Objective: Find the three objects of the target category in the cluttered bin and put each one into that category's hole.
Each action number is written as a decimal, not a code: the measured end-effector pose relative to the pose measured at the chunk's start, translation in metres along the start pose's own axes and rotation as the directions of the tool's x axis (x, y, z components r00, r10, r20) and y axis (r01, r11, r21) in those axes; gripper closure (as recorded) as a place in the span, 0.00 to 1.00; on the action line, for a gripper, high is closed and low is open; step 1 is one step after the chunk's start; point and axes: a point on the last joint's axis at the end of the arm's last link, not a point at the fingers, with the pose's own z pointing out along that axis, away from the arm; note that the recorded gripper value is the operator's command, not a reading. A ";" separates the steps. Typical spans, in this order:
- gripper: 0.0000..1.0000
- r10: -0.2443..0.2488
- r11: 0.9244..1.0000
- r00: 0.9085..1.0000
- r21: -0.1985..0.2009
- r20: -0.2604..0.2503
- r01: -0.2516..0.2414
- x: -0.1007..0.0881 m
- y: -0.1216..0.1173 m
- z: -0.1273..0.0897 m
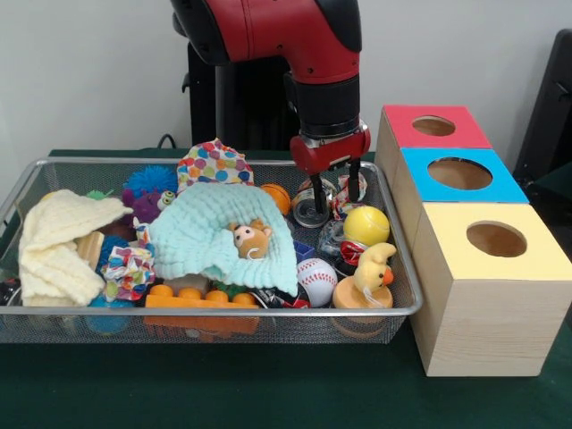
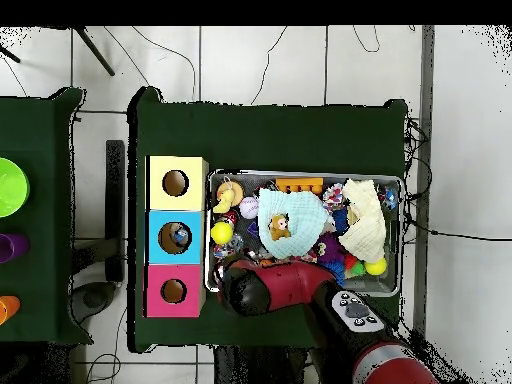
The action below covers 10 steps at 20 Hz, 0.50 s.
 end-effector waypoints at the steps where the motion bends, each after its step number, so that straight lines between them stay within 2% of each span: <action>1: 0.00 0.008 1.000 1.000 0.000 0.002 -0.008 -0.002 0.000 -0.001; 10: 0.00 0.025 1.000 1.000 -0.003 0.002 -0.025 -0.007 0.002 -0.001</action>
